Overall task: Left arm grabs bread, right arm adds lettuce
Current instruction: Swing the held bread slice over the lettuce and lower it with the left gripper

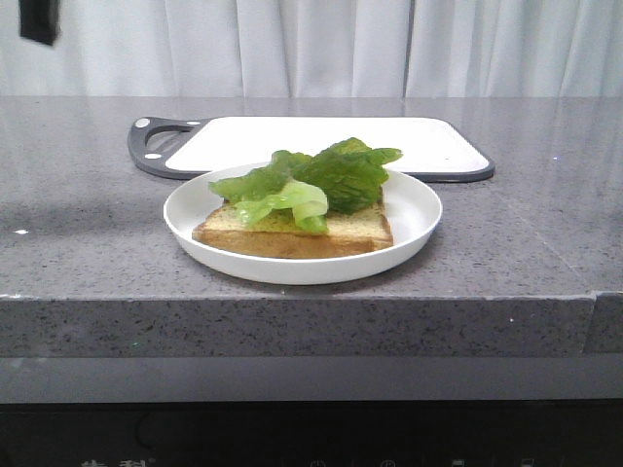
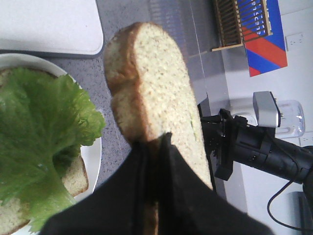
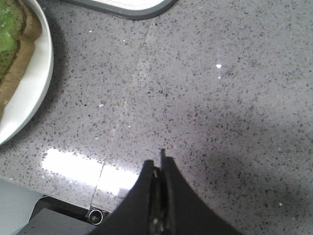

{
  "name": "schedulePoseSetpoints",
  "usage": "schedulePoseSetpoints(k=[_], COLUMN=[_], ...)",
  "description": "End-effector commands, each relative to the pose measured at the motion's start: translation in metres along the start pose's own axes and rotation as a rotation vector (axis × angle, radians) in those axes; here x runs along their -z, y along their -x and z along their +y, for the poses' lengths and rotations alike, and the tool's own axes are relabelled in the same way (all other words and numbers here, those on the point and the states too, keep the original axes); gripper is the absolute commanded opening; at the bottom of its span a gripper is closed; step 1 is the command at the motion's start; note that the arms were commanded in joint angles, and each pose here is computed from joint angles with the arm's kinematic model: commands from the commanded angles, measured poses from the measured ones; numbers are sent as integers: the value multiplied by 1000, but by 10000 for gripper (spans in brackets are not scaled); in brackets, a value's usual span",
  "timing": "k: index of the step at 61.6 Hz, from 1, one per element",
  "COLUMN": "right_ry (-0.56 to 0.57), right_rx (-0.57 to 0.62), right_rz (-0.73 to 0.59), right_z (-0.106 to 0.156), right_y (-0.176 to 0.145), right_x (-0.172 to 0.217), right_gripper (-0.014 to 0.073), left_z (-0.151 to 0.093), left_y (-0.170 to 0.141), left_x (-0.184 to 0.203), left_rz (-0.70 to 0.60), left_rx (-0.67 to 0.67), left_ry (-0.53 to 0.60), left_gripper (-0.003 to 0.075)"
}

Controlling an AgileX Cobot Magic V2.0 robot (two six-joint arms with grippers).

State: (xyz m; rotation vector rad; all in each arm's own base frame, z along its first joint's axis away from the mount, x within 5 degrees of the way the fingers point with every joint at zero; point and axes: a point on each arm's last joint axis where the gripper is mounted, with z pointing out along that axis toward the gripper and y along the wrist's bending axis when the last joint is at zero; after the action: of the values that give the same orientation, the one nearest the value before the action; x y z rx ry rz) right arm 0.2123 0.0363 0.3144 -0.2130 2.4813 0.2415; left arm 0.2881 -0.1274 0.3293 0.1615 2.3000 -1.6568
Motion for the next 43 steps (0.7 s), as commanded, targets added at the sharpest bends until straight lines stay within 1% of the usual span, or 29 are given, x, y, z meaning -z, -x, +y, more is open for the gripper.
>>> schedulePoseSetpoints(k=[1,7,18,43], right_ry=[-10,-10,-10,-11], right_rx=[4,4,4,4], right_rz=[-101,-100,-100,-103], right_z=[0,0,0,0], right_y=[10,10,10,10], right_x=[13,13,13,13], right_gripper=[-58,-58,-58,-58], left_z=[-11,4,28,42], left_y=[5,8,11,5], left_x=[0,-7,-15,-34], left_rz=[15,46,70,135], left_rx=[11,48,70,71], left_ry=[-119,-109,-20,37], left_gripper=[-19,-19,-19,-18])
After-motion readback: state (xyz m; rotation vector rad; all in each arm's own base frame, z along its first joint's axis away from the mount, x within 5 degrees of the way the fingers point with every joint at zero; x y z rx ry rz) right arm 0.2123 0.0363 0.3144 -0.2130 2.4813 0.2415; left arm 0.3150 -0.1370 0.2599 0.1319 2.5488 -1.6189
